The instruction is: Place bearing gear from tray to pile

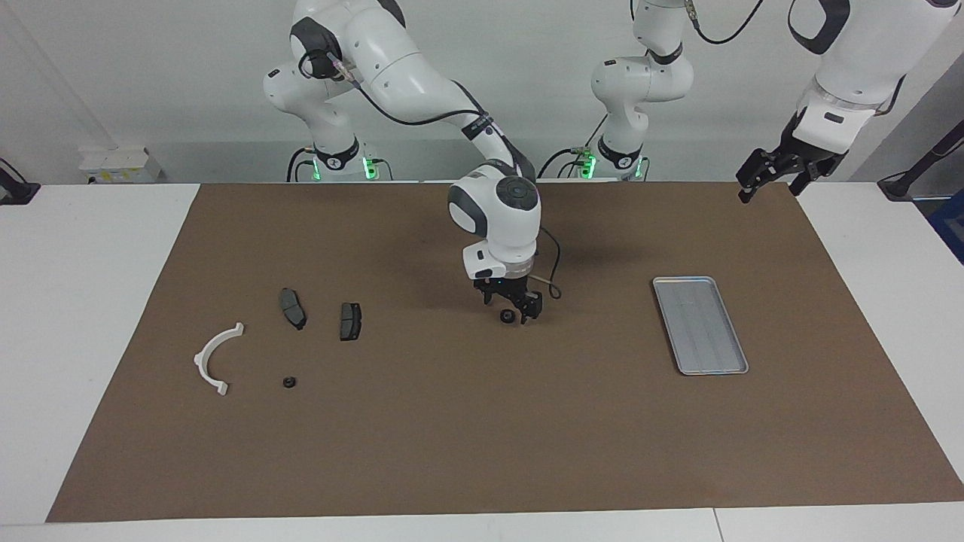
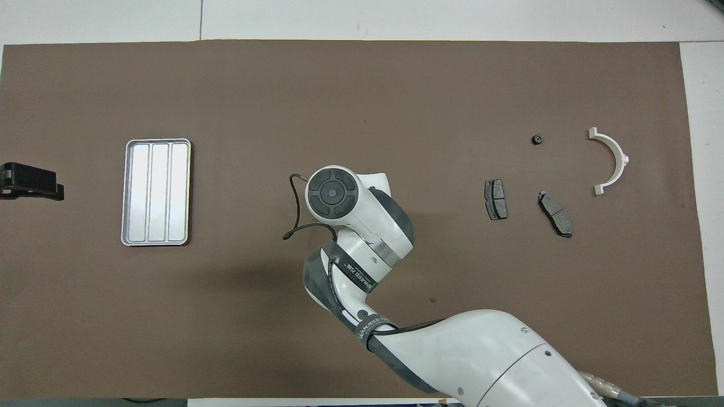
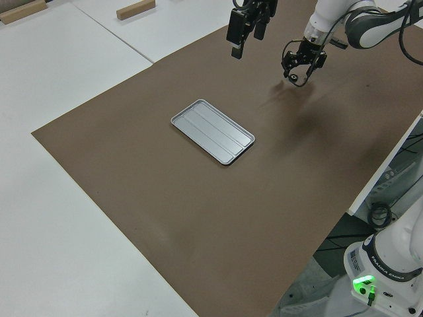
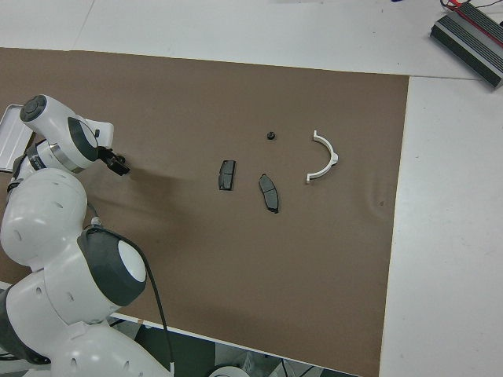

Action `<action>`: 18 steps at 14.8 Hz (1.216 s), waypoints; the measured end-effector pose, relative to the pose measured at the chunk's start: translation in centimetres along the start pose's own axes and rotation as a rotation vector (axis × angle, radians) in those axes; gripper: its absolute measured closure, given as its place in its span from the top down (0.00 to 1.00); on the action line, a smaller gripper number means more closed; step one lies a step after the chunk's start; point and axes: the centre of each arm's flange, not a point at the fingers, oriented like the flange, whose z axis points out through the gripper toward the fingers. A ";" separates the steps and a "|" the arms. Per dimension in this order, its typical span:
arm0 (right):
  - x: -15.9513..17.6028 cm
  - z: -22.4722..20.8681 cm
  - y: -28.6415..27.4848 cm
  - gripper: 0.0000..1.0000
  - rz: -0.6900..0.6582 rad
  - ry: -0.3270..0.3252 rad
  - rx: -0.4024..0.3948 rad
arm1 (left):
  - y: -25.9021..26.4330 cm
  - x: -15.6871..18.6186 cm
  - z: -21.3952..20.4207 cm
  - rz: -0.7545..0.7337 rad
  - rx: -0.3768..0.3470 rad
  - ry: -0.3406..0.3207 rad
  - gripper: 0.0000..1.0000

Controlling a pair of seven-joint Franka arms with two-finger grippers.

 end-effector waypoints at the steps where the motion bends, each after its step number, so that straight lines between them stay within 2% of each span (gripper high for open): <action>1: 0.1 -0.1 -0.1 1.00 0.001 0.001 0.004 | 0.4 0.0 -0.1 0.006 -0.007 0.002 1.00; 4: 0.3 0.0 -0.1 0.97 0.003 0.005 0.020 | 1.0 -0.1 -0.2 0.018 -0.009 0.004 1.00; 7: 0.0 0.9 -0.1 1.00 0.000 0.001 0.011 | 1.1 -0.2 -0.2 0.038 -0.008 -0.005 1.00; 8: 0.0 1.1 -0.1 0.93 0.000 0.000 0.008 | 1.1 -0.3 -0.2 0.042 -0.008 -0.010 1.00; 10: 0.1 1.0 -0.1 0.71 0.000 0.001 0.009 | 1.2 -0.6 -0.1 0.051 -0.007 -0.024 1.00; 11: 0.1 1.0 -0.1 0.70 0.001 0.001 0.009 | 1.1 -0.7 -0.1 0.057 -0.007 -0.029 1.00; 12: 0.1 0.9 -0.1 0.64 0.001 0.002 0.010 | 1.2 -0.7 -0.2 0.060 -0.007 -0.029 1.00; 14: 0.2 0.6 -0.2 0.43 0.002 0.003 0.016 | 1.2 -0.7 -0.2 0.063 -0.007 -0.027 1.00; 15: 0.2 0.2 -0.3 0.37 0.002 0.004 0.015 | 1.2 -0.7 -0.2 0.064 -0.007 -0.026 1.00; 18: 0.8 0.2 0.0 0.37 0.005 0.003 -0.010 | 1.2 -0.7 -0.2 0.064 -0.007 -0.026 1.00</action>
